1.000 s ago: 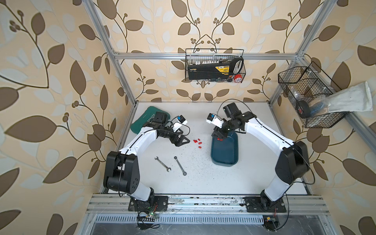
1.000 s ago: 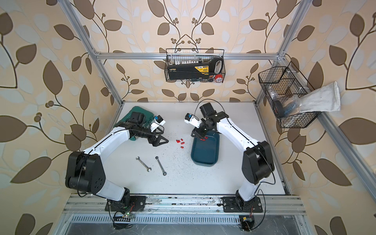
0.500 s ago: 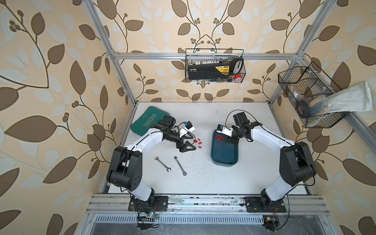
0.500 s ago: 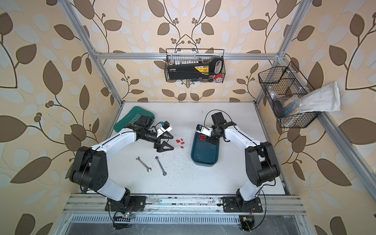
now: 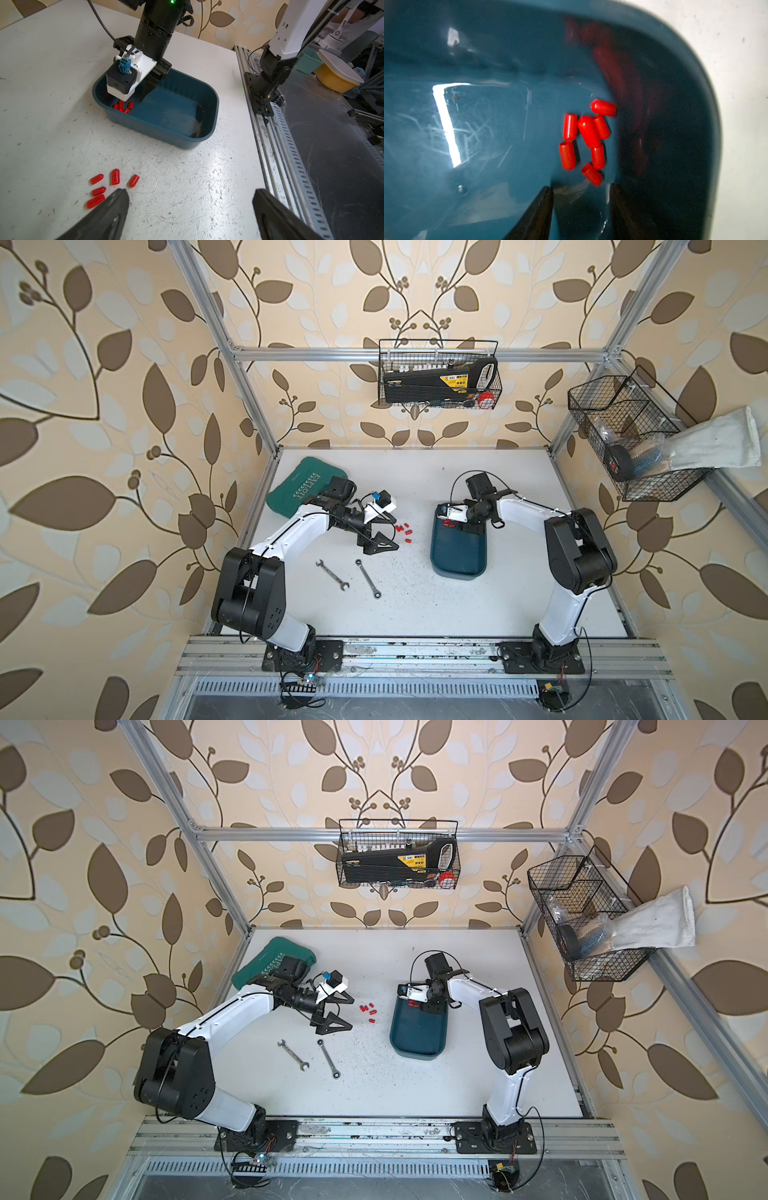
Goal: Take the screw protection sleeves out of the storage box
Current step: Pick up the screw protection sleeve from the storage box, then place the screw protection sleeve at the center of the board.
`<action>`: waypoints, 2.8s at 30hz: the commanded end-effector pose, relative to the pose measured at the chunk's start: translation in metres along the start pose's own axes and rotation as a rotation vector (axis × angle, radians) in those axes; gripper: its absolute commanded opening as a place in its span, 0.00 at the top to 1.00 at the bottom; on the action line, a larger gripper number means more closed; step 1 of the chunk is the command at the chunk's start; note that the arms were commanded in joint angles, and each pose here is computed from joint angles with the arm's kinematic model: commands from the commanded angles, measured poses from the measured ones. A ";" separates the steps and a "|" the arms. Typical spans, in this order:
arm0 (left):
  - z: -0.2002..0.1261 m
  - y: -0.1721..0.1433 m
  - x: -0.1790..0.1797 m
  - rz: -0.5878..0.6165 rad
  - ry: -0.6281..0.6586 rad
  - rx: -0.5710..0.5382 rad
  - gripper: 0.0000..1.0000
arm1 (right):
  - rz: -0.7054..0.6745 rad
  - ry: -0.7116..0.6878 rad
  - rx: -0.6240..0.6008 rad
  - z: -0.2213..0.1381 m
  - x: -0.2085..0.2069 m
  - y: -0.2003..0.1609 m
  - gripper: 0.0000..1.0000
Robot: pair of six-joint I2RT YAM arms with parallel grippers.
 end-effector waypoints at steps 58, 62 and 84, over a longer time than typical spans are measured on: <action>-0.055 0.001 0.004 0.102 0.130 0.051 0.01 | 0.233 0.366 -0.264 -0.074 0.087 0.137 1.00; -0.060 0.003 0.003 0.101 0.135 0.033 0.01 | 0.280 0.328 -0.209 -0.039 0.085 0.153 1.00; -0.056 0.014 0.003 0.085 0.096 -0.061 0.01 | 0.417 0.315 -0.172 -0.009 0.074 0.165 0.65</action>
Point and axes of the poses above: each gripper's point midway between its finger pads, its own z axis out along the fingers, its own x axis along the line the jaws close on, y = z × x, the point moved 1 cm from there along -z, back along the fingers, and after that the axes turned 12 degrees about z, right-handed, at the moved point
